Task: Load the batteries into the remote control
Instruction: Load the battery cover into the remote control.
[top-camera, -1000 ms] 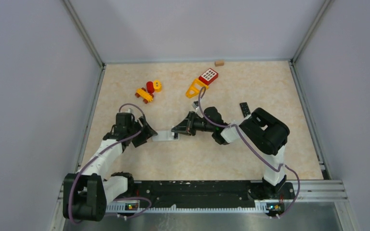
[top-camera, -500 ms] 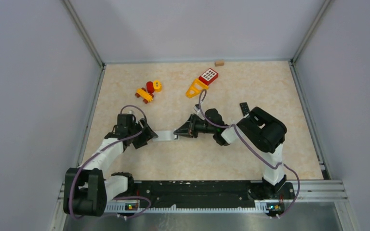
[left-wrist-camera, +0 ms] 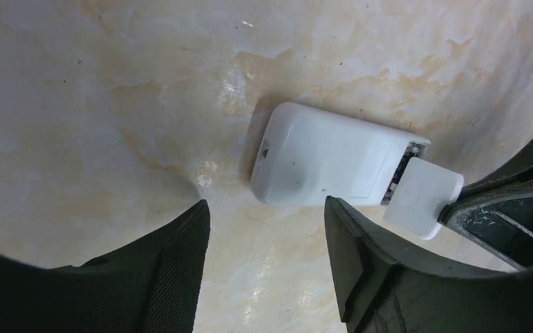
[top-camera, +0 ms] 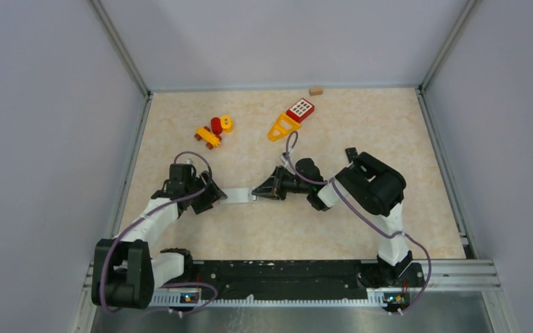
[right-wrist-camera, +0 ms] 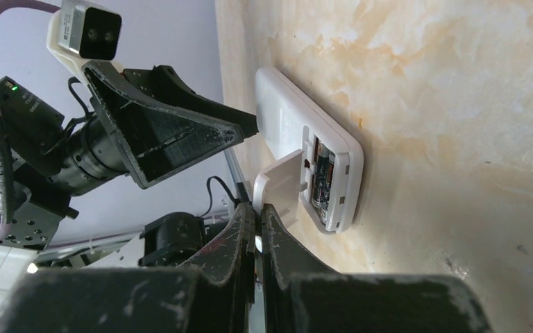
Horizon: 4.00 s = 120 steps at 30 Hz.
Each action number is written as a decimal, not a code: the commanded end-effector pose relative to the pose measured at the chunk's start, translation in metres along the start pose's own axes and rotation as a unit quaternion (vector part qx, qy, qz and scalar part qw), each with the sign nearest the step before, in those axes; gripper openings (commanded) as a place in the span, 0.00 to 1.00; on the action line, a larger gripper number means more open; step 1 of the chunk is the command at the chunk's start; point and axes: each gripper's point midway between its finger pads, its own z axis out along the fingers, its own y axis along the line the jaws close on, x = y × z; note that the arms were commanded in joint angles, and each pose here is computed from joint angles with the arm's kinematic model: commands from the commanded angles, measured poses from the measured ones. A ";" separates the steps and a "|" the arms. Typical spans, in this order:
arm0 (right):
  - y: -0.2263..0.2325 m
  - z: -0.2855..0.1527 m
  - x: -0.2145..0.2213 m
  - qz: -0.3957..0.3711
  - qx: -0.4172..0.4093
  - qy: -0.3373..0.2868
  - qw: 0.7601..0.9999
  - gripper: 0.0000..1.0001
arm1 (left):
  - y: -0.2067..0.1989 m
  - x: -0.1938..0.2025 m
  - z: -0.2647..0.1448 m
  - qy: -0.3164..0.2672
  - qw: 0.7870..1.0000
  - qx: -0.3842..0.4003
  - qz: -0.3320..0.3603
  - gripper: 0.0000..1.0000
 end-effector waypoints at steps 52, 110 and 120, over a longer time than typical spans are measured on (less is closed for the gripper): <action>-0.010 0.004 -0.014 0.016 -0.024 -0.008 1.000 0.00 | 0.004 -0.003 0.009 0.008 1.000 -0.007 0.009 0.48; -0.030 0.001 -0.033 -0.069 0.173 0.007 0.982 0.34 | 0.005 -0.009 0.005 -0.007 1.000 -0.017 0.012 0.61; -0.031 -0.002 -0.031 -0.085 0.193 0.006 0.977 0.22 | -0.002 -0.010 0.011 0.001 1.000 0.000 0.004 0.55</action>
